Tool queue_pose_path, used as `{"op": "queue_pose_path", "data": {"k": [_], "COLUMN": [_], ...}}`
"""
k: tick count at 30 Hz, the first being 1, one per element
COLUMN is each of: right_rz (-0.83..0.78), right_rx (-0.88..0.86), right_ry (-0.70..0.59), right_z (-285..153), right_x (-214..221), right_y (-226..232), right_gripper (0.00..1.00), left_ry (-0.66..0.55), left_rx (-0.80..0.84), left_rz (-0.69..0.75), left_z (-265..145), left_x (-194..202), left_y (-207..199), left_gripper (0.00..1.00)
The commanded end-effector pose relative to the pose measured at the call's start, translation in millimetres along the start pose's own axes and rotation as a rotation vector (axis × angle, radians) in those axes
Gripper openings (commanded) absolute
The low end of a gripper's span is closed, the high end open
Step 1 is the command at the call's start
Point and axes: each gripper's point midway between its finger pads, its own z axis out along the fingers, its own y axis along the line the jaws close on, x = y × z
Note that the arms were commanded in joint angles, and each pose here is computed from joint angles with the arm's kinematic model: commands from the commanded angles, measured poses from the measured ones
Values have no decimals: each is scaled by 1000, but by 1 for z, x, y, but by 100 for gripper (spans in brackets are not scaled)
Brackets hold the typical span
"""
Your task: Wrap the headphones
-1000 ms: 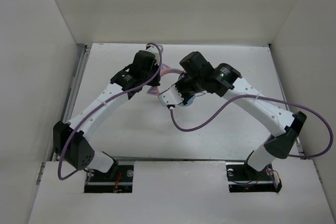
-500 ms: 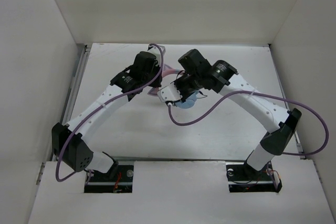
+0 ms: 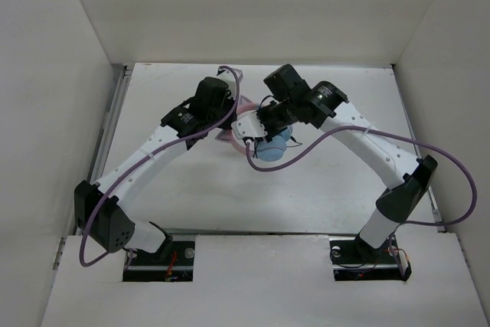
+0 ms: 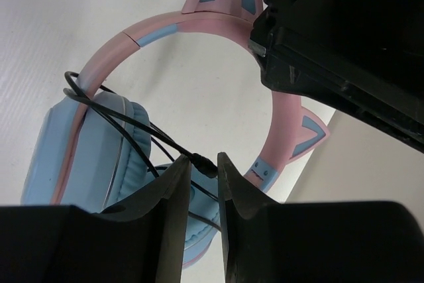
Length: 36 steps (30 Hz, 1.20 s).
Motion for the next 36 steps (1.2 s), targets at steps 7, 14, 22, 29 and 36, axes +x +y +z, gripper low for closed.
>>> {"op": "queue_pose_path", "data": {"k": [7, 14, 22, 29, 36], "right_rz": [17, 31, 39, 39, 43], "right_rx": [4, 6, 20, 18, 28], "right_ry": [-47, -34, -35, -42, -39], "right_z": [1, 2, 3, 5, 6], "right_x": [-6, 4, 9, 8, 9], "right_y": [-7, -11, -18, -18, -21], "right_gripper": [28, 29, 32, 36, 38], "left_ry": [-131, -124, -115, -111, -110], "left_rx": [68, 72, 74, 71, 72], "left_rz": [-15, -14, -19, -21, -29], "left_z": [-22, -23, -22, -21, -21], "left_x": [-34, -30, -26, -23, -24], "left_y": [-17, -17, -17, -15, -14], "left_gripper": [0, 0, 0, 0, 0]}}
